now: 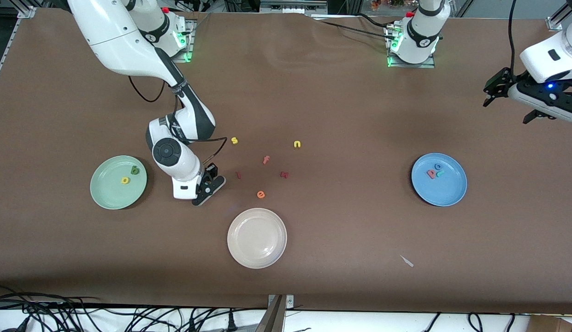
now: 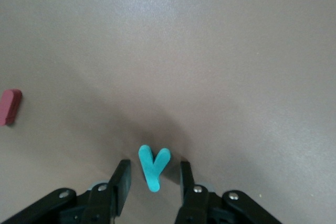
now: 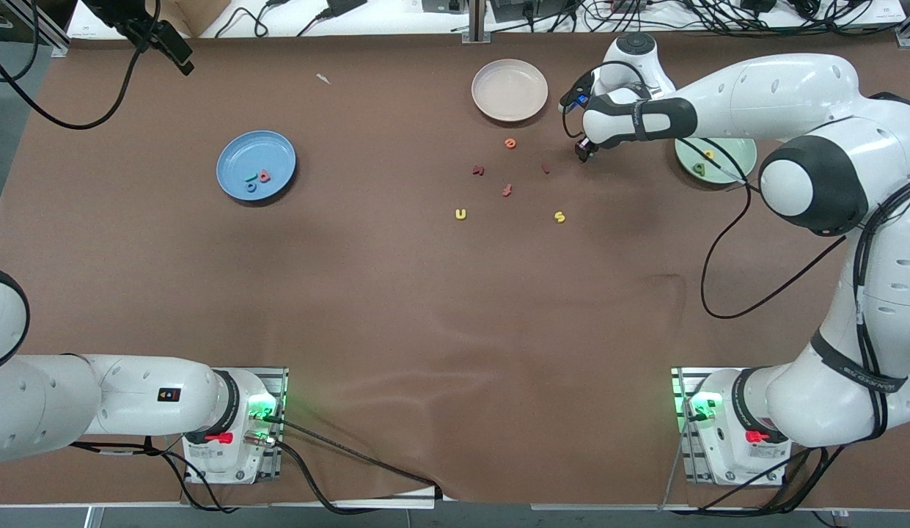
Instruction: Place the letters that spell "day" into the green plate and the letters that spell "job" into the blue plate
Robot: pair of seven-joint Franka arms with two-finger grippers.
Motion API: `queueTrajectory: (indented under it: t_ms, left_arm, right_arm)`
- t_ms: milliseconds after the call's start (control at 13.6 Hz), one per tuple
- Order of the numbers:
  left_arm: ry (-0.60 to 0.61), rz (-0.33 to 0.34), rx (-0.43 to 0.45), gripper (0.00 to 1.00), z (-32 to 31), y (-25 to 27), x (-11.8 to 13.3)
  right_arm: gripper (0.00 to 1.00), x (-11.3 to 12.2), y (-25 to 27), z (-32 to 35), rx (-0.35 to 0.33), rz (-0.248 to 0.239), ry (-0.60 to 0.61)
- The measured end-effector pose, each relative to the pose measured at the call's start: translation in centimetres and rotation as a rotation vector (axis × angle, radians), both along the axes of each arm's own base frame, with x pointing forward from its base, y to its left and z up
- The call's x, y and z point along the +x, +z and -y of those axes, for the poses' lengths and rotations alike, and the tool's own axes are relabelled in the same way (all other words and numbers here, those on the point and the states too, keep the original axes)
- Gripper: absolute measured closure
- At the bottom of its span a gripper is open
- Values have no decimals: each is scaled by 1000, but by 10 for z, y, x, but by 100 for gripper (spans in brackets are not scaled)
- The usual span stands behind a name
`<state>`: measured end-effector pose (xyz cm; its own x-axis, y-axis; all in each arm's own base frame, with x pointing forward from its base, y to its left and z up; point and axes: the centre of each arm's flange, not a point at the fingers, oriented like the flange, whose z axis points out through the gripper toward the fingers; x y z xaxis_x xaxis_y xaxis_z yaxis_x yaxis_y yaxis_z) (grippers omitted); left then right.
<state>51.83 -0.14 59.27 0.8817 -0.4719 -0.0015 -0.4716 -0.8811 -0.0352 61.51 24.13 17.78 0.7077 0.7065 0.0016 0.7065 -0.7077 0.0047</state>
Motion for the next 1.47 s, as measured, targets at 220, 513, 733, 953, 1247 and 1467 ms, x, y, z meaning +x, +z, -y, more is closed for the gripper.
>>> queueTrajectory:
  t_ms: [220,513,733,953,1247,1467]
  left_arm:
    - [-2,-11,1,0,2,4,-2]
    - [-13,-4,12,0,6,14,0]
    - [-13,-6,16,0,7,21,1]
    - [-4,-8,75,0,6,32,3]
    - [12,-3,87,0,7,35,8]
    - [13,-10,87,0,6,31,12]
  right_arm:
    - [69,1,1,0,2,3,1]
    - [79,1,1,-1,2,5,1]
    - [85,1,2,-2,4,7,3]
    - [85,1,2,-2,5,7,3]
    - [85,1,2,-3,7,10,3]
    - [86,3,6,-7,31,6,-17]
